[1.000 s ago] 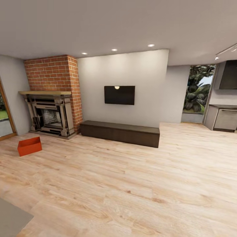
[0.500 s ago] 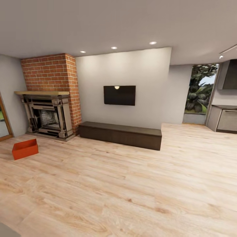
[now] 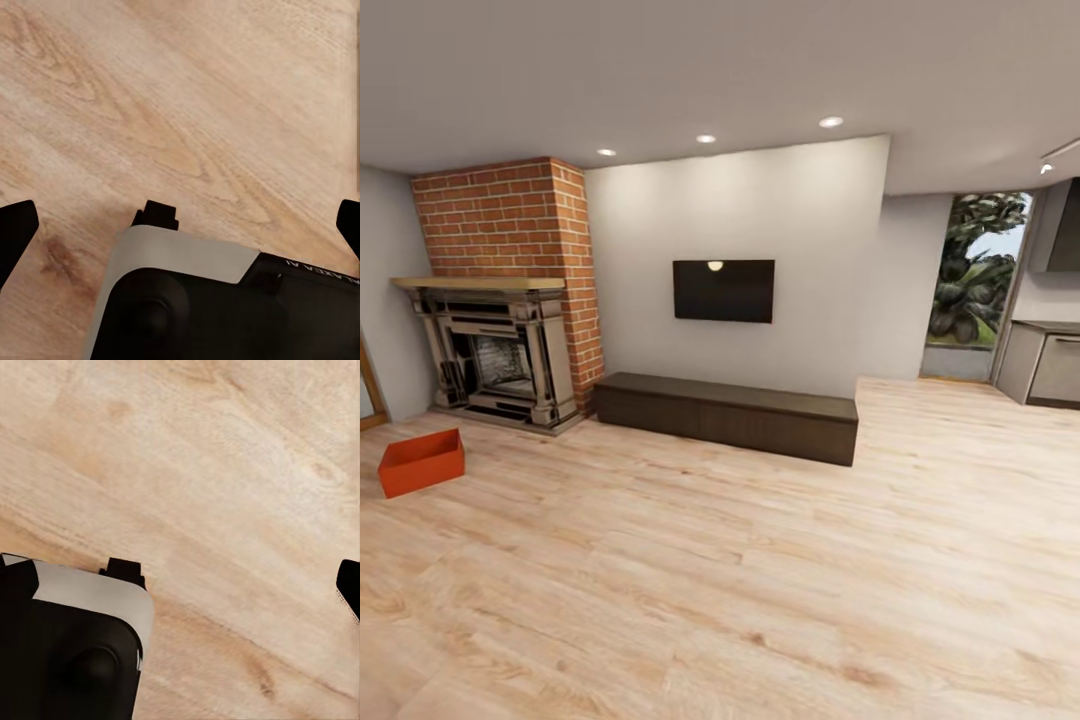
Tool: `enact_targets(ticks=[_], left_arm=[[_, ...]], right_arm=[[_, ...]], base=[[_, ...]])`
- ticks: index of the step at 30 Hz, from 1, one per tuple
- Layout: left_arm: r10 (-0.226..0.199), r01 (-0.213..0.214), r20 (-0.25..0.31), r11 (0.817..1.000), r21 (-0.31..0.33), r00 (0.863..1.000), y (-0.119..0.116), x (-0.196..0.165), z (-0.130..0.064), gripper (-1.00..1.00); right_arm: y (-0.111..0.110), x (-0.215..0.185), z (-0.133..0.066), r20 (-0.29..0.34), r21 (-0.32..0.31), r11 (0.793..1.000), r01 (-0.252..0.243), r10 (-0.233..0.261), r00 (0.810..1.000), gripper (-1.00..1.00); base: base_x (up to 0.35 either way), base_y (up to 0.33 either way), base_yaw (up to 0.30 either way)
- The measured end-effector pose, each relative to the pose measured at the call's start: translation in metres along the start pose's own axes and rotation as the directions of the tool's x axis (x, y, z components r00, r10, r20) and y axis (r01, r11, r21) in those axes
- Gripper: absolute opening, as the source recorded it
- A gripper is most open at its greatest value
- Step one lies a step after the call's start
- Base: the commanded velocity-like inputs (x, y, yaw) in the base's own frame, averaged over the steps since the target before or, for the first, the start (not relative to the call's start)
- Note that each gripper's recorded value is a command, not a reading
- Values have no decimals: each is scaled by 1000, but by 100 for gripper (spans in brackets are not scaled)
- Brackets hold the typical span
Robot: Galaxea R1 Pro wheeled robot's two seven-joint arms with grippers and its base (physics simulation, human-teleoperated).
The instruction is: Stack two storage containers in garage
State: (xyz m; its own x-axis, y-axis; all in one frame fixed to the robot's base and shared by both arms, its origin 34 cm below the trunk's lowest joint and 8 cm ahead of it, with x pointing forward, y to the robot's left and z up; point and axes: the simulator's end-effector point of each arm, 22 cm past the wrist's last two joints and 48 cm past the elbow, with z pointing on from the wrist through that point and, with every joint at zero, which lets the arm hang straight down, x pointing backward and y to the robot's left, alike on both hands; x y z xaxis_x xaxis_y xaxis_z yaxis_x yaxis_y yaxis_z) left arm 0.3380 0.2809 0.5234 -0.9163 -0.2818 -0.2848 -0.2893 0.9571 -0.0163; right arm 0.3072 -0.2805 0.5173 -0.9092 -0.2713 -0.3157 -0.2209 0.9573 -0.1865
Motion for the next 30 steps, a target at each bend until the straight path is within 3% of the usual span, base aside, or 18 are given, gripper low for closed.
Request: enact_targets(ticks=[22, 30], left_arm=[[1, -1, 0, 1000, -1, 1000, 0, 0, 0, 100], [1, -1, 0, 1000, -1, 1000, 0, 0, 0, 100]], right_arm=[[7, -2, 0, 3, -8, 1000, -6, 6, 1000, 100], [3, 0, 0, -2, -1, 1000, -22, 22, 1000, 100]], base=[[323, 0, 5], [323, 0, 250]])
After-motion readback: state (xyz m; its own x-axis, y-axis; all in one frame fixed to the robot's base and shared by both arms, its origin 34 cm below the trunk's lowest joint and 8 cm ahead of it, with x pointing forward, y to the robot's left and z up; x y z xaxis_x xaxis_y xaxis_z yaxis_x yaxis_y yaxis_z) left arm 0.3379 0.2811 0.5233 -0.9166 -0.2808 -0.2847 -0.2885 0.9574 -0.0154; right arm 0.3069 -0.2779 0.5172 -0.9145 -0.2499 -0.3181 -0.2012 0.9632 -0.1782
